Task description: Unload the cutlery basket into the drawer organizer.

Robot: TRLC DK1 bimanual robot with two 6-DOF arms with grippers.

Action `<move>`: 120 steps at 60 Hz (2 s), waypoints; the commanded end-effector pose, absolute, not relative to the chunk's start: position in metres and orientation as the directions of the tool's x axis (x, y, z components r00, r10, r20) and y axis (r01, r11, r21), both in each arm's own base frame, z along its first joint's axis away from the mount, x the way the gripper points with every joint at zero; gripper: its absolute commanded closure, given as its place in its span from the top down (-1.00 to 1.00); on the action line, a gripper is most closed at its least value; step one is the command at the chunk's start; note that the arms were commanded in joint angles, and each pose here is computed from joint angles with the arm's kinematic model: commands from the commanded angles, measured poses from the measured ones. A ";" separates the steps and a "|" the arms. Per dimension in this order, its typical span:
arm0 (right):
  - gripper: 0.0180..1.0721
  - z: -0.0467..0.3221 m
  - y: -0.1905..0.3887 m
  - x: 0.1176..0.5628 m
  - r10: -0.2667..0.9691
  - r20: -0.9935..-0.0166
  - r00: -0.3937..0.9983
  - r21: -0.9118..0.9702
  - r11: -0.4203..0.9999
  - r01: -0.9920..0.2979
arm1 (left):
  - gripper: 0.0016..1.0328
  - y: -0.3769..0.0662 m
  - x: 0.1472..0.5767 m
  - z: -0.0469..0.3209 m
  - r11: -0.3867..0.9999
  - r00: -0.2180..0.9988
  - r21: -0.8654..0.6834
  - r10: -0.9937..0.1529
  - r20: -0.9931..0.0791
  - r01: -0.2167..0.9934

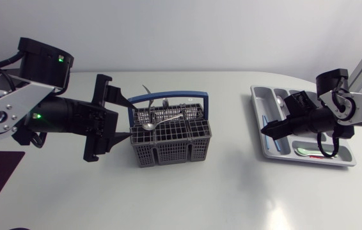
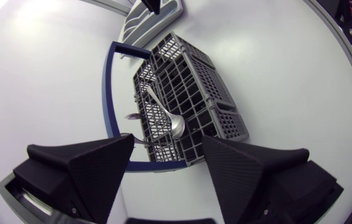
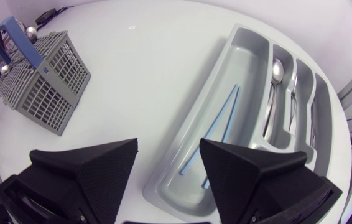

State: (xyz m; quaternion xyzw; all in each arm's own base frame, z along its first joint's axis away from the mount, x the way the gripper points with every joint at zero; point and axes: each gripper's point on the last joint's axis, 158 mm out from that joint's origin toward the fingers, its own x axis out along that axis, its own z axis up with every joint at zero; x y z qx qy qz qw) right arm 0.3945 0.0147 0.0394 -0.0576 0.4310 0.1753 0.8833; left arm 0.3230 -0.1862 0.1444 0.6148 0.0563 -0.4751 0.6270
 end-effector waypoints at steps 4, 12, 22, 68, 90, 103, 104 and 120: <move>0.39 0.037 0.016 0.386 0.253 -0.793 0.554 0.035 0.928 -0.372 | 0.26 -0.188 0.330 0.142 -0.283 0.526 0.722 -0.527 -0.667 0.632; 0.39 0.046 0.018 0.385 0.251 -0.783 0.569 0.024 0.926 -0.377 | 0.12 -0.191 0.334 0.137 -0.315 0.511 0.717 -0.529 -0.677 0.622; 0.39 0.051 0.026 0.381 0.264 -0.781 0.566 0.028 0.921 -0.389 | 0.07 -0.195 0.344 0.127 -0.355 0.498 0.709 -0.525 -0.691 0.610; 0.39 0.067 0.032 0.375 0.287 -0.764 0.578 0.031 0.911 -0.412 | -0.36 -0.207 0.360 0.100 -0.453 0.473 0.680 -0.493 -0.730 0.577; 0.39 0.066 0.033 0.371 0.296 -0.762 0.576 0.037 0.908 -0.418 | -0.53 -0.210 0.372 0.091 -0.464 0.479 0.668 -0.467 -0.743 0.582; 0.39 0.068 0.032 0.372 0.295 -0.760 0.580 0.034 0.908 -0.417 | -0.78 -0.212 0.371 0.084 -0.474 0.469 0.654 -0.458 -0.755 0.590; 0.39 0.069 0.032 0.372 0.296 -0.759 0.580 0.035 0.908 -0.418 | -0.78 -0.212 0.371 0.084 -0.475 0.469 0.654 -0.457 -0.755 0.589; 0.39 0.077 0.031 0.367 0.295 -0.751 0.591 0.021 0.905 -0.425 | -0.85 -0.216 0.365 0.092 -0.480 0.478 0.661 -0.458 -0.750 0.577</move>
